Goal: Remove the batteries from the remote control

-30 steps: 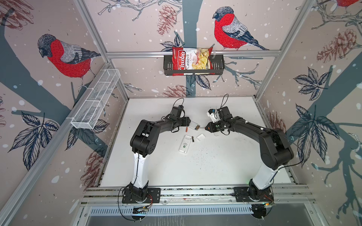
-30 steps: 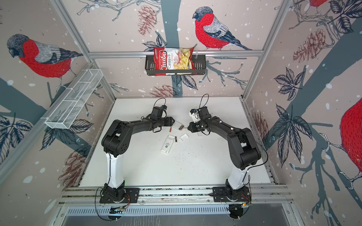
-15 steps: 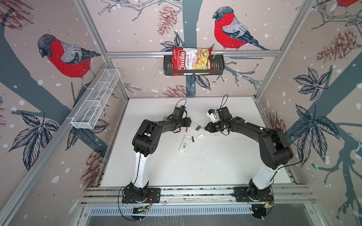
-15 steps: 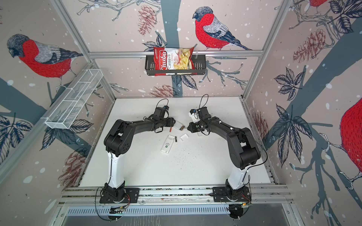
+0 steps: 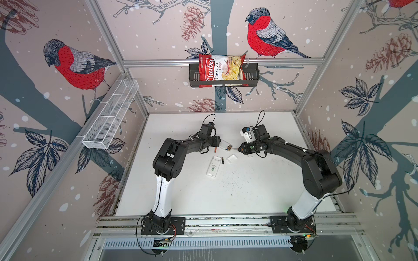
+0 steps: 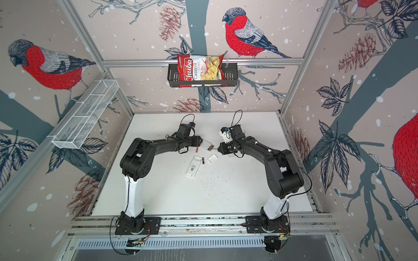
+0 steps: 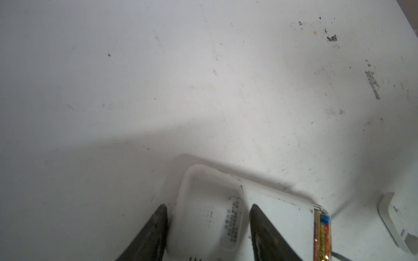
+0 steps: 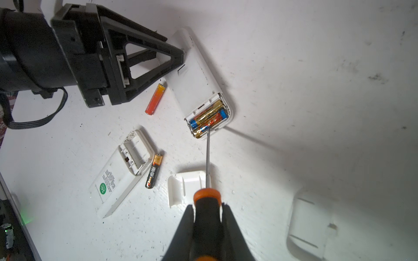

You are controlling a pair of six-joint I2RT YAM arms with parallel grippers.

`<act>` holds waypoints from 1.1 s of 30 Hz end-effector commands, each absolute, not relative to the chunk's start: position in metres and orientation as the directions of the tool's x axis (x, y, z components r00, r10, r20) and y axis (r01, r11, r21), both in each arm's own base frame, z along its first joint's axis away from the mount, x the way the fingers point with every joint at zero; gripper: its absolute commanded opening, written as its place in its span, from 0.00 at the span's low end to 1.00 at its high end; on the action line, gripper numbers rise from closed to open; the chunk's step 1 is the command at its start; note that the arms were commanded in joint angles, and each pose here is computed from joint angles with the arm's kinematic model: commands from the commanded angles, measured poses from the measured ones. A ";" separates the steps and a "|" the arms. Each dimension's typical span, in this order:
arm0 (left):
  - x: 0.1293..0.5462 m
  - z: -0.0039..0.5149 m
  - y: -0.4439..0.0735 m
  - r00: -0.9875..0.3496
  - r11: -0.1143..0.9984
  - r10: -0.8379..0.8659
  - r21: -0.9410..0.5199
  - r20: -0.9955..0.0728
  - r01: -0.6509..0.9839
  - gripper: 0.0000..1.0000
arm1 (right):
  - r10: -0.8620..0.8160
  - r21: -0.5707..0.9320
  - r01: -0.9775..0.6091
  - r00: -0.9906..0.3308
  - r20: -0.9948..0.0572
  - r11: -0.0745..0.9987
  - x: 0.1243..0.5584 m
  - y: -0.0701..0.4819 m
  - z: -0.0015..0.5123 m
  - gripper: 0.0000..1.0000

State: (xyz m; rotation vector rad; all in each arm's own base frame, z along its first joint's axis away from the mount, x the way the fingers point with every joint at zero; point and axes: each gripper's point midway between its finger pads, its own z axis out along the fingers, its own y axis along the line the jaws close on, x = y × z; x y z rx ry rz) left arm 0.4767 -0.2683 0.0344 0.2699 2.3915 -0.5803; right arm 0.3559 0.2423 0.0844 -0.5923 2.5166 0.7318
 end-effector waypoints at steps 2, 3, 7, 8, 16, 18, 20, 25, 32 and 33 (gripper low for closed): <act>0.471 0.028 -0.268 -0.781 0.882 0.059 -0.334 -0.622 0.333 0.57 | -0.270 0.383 -0.521 -0.794 -0.544 0.762 0.360 0.245 0.087 0.00; 0.470 0.028 -0.269 -0.782 0.881 0.061 -0.335 -0.621 0.334 0.57 | -0.269 0.383 -0.521 -0.794 -0.545 0.763 0.361 0.245 0.087 0.00; 0.470 0.028 -0.270 -0.782 0.880 0.062 -0.336 -0.621 0.336 0.57 | -0.267 0.388 -0.518 -0.798 -0.540 0.762 0.362 0.246 0.084 0.00; 0.470 0.028 -0.269 -0.782 0.880 0.060 -0.337 -0.620 0.334 0.57 | -0.268 0.390 -0.518 -0.799 -0.539 0.761 0.362 0.247 0.082 0.00; 0.470 0.027 -0.271 -0.782 0.880 0.068 -0.332 -0.620 0.340 0.55 | -0.258 0.406 -0.517 -0.800 -0.542 0.753 0.364 0.250 0.078 0.00; 0.470 0.026 -0.272 -0.782 0.879 0.069 -0.333 -0.619 0.341 0.54 | -0.251 0.410 -0.518 -0.797 -0.549 0.750 0.364 0.251 0.078 0.00; 0.469 0.025 -0.271 -0.785 0.879 0.067 -0.335 -0.616 0.338 0.54 | -0.238 0.423 -0.518 -0.796 -0.557 0.743 0.364 0.251 0.079 0.00; 0.469 0.024 -0.271 -0.786 0.880 0.068 -0.335 -0.614 0.337 0.53 | -0.168 0.491 -0.492 -0.808 -0.564 0.719 0.364 0.247 0.079 0.00; 0.468 0.022 -0.271 -0.789 0.880 0.070 -0.334 -0.611 0.337 0.52 | -0.096 0.573 -0.461 -0.827 -0.553 0.678 0.362 0.241 0.075 0.00; 0.468 0.022 -0.271 -0.789 0.880 0.070 -0.335 -0.611 0.337 0.52 | -0.090 0.580 -0.460 -0.829 -0.553 0.673 0.361 0.241 0.075 0.00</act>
